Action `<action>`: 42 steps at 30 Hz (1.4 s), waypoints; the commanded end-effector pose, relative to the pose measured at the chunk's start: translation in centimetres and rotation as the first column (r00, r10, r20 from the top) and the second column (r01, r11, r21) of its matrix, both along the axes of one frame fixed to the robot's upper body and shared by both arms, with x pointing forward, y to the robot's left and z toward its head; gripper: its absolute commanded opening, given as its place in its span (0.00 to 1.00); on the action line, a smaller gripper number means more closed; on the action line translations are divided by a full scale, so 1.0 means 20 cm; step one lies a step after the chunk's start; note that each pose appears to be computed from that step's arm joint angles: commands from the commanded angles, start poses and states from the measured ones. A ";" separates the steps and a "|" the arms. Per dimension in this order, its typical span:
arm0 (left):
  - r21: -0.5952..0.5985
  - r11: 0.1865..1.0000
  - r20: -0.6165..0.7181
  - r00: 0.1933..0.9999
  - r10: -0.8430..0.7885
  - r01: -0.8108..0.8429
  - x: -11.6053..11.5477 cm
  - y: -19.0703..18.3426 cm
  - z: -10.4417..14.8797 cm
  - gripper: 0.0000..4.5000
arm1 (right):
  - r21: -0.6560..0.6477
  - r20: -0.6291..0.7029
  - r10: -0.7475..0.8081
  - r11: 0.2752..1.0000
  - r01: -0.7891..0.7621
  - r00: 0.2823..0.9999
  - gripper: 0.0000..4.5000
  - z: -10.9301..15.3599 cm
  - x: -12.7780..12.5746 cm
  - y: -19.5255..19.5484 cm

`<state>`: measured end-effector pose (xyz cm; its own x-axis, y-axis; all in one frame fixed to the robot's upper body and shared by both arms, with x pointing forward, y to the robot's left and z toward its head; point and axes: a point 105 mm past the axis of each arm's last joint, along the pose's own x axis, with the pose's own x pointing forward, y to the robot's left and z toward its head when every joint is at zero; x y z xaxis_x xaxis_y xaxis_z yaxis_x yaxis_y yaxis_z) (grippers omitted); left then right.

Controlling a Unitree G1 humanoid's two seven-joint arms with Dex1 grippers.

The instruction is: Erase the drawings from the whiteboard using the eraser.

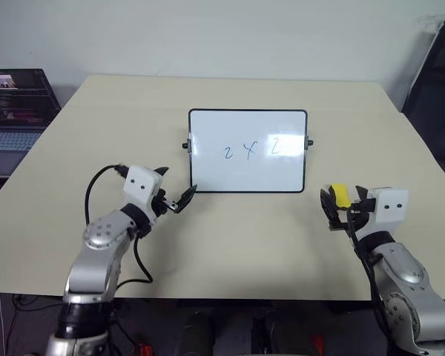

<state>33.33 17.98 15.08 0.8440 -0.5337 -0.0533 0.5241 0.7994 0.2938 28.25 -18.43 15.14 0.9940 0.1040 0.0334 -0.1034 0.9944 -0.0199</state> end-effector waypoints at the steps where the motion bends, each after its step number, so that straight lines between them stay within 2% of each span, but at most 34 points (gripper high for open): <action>1: 0.013 0.987 0.045 0.986 -0.163 0.162 -0.02 -0.10 0.13 1.00 | 0.023 0.057 -0.028 0.999 0.026 0.998 1.00 0.10 -0.01 -0.04; 5: 0.060 0.921 0.024 0.922 -0.387 0.385 -0.06 -0.24 0.20 1.00 | -0.033 0.028 -0.058 0.998 0.059 0.998 1.00 0.10 0.07 -0.09; 8: 0.113 0.833 -0.038 0.840 -0.541 0.541 -0.11 -0.31 0.19 1.00 | -0.012 -0.016 -0.097 0.995 0.097 0.995 1.00 0.09 0.09 -0.14; 9: 0.138 0.801 -0.055 0.812 -0.581 0.582 -0.13 -0.33 0.19 1.00 | -0.033 -0.071 -0.112 0.993 0.110 0.991 1.00 0.05 0.09 -0.16; 12: 0.182 0.719 -0.100 0.740 -0.665 0.670 -0.14 -0.38 0.17 1.00 | -0.063 -0.168 -0.087 0.995 0.078 0.982 1.00 -0.02 0.09 -0.16; 16: 0.236 0.650 -0.121 0.685 -0.718 0.722 -0.15 -0.42 0.14 1.00 | -0.058 -0.212 -0.071 0.996 0.060 0.975 1.00 -0.04 0.12 -0.16; 21: 0.238 0.630 -0.109 0.664 -0.739 0.740 -0.13 -0.47 0.13 1.00 | 0.000 -0.253 -0.100 0.995 0.103 0.962 1.00 -0.08 0.19 -0.17; 31: 0.244 0.625 -0.092 0.659 -0.747 0.742 -0.13 -0.48 0.10 1.00 | -0.015 -0.282 -0.120 0.993 0.121 0.952 1.00 -0.13 0.32 -0.20; 42: 0.255 0.626 -0.086 0.662 -0.744 0.737 -0.15 -0.48 0.09 1.00 | -0.001 -0.280 -0.134 0.990 0.139 0.951 1.00 -0.17 0.36 -0.22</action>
<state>30.75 8.71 16.13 0.1807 -0.9438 -0.2766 0.9146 0.0578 0.4001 35.22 -22.86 10.40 0.9540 -0.0331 -0.2979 0.0384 0.9992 0.0119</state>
